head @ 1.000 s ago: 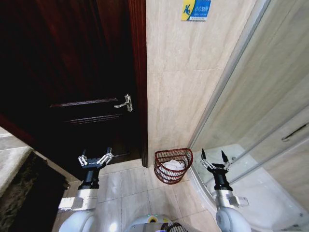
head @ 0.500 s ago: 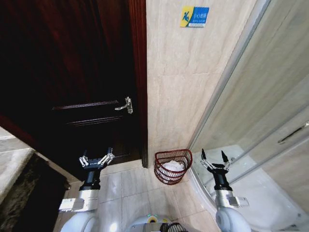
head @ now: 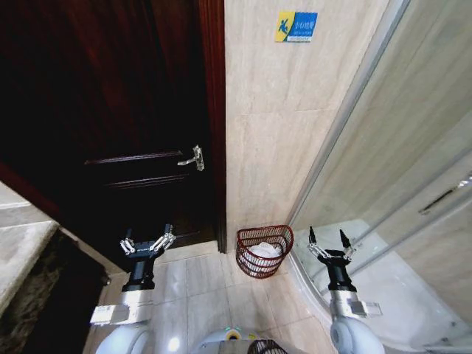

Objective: Discard the used towel into the hamper.

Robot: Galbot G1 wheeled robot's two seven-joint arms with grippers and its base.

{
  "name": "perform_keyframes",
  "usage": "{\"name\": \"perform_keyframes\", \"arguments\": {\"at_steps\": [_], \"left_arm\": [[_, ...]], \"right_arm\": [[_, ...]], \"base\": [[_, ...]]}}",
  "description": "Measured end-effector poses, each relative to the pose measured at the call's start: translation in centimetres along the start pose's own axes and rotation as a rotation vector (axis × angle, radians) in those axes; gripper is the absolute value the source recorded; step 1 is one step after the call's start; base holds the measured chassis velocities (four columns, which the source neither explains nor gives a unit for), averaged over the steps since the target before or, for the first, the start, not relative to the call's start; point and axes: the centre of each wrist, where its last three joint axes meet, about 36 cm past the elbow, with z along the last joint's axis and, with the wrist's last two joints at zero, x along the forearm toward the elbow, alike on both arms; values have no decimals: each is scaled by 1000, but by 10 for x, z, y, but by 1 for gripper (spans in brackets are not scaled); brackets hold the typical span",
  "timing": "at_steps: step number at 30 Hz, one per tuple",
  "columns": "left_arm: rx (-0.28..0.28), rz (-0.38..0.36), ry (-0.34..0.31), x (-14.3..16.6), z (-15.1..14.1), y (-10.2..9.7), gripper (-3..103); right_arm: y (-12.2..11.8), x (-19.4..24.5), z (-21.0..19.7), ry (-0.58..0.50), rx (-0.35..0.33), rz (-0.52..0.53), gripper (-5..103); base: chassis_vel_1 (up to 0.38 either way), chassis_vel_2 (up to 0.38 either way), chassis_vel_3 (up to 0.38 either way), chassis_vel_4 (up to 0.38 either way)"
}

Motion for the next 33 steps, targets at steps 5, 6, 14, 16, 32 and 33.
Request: {"name": "perform_keyframes", "arguments": {"at_steps": [5,6,14,16,32,33], "left_arm": [[2,10,-12,1,1,0,100],[0,15,-11,1,2,1,100],[-8,47,-10,2,8,4,100],[-8,49,-10,2,8,4,100],[0,92,-9,0,10,3,100],[0,92,-9,0,10,3,100]], "right_arm": [[-1,1,2,2,0,2,100],[-1,1,2,2,0,1,100],[-2,4,5,4,0,1,100],[-2,4,5,4,0,1,100],[-3,5,4,3,5,4,100],[-3,5,4,3,5,4,100]], "base": [[111,-130,-130,127],[45,-38,-49,60],[-34,20,30,-38],[-69,22,16,-55],[-54,-79,-72,-61],[-99,-80,-93,-111]]}}
